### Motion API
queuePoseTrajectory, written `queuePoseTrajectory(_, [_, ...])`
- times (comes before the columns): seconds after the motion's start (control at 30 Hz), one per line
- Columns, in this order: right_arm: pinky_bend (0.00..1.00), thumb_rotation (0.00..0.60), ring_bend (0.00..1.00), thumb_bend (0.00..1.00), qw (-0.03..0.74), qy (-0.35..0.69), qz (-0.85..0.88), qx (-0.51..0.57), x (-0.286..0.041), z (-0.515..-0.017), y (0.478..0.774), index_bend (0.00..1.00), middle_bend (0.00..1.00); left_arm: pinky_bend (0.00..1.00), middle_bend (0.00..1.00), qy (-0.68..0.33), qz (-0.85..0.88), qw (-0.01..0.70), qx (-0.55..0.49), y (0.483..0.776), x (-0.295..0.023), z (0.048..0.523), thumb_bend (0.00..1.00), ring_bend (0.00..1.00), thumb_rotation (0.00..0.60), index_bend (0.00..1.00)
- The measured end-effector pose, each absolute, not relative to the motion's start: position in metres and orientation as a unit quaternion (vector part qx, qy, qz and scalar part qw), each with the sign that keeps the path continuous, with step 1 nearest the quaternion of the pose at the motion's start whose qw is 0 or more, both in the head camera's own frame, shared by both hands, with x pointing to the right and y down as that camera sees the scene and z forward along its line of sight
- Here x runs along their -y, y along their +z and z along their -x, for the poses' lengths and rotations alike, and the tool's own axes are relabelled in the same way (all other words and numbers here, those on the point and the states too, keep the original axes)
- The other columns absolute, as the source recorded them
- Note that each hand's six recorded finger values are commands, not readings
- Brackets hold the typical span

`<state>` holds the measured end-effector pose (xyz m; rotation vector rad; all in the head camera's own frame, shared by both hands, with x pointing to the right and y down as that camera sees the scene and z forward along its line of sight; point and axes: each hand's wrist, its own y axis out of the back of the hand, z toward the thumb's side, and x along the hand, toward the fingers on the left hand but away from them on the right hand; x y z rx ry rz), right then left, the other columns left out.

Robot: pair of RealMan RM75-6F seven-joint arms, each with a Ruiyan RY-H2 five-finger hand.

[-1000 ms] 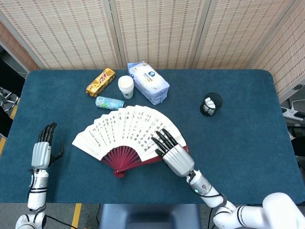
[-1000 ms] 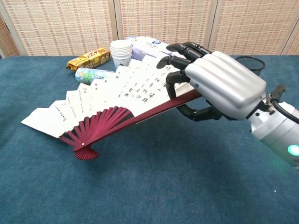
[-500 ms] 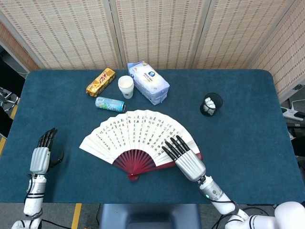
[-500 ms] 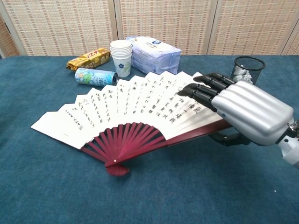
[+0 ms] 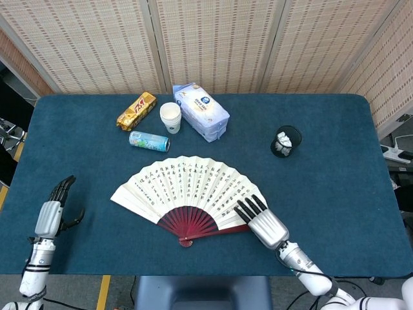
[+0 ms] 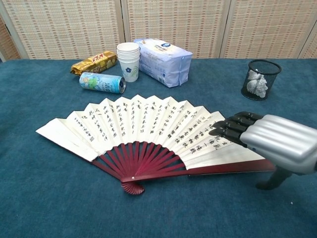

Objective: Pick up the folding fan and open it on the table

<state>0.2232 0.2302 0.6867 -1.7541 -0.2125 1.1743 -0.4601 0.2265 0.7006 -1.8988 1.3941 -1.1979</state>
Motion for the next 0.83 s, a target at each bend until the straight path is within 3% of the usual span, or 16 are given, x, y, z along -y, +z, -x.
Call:
queuePoseTrajectory(0.2, [0.00,0.600,0.00,0.00,0.465,0.513,0.711,0.124,-0.206,-0.256,0.642,0.00,0.00,0.08,0.00,-0.439,0.710,0.247,-0.493,0.672,-0.228,0.464,0.40,0.00,0.600,0.00])
queuePoseTrajectory(0.33, [0.00,0.600,0.00,0.00,0.454,0.561,0.668,0.183,-0.195,-0.310,0.596,0.00,0.00,0.08,0.00,-0.457,0.705,0.267,-0.471,0.647,-0.236,0.460,0.39,0.00,0.600,0.00])
queuePoseTrajectory(0.63, [0.00,0.600,0.00,0.00,0.392,0.633,0.584,0.323,-0.240,-0.426,0.529,0.00,0.00,0.06,0.00,-0.545,0.641,0.385,-0.380,0.592,-0.262,0.450,0.39,0.00,0.600,0.00])
queuePoseTrajectory(0.83, [0.00,0.600,0.00,0.00,0.386,0.634,0.580,0.335,-0.252,-0.449,0.515,0.00,0.00,0.05,0.00,-0.552,0.616,0.428,-0.364,0.568,-0.272,0.442,0.39,0.00,0.600,0.00])
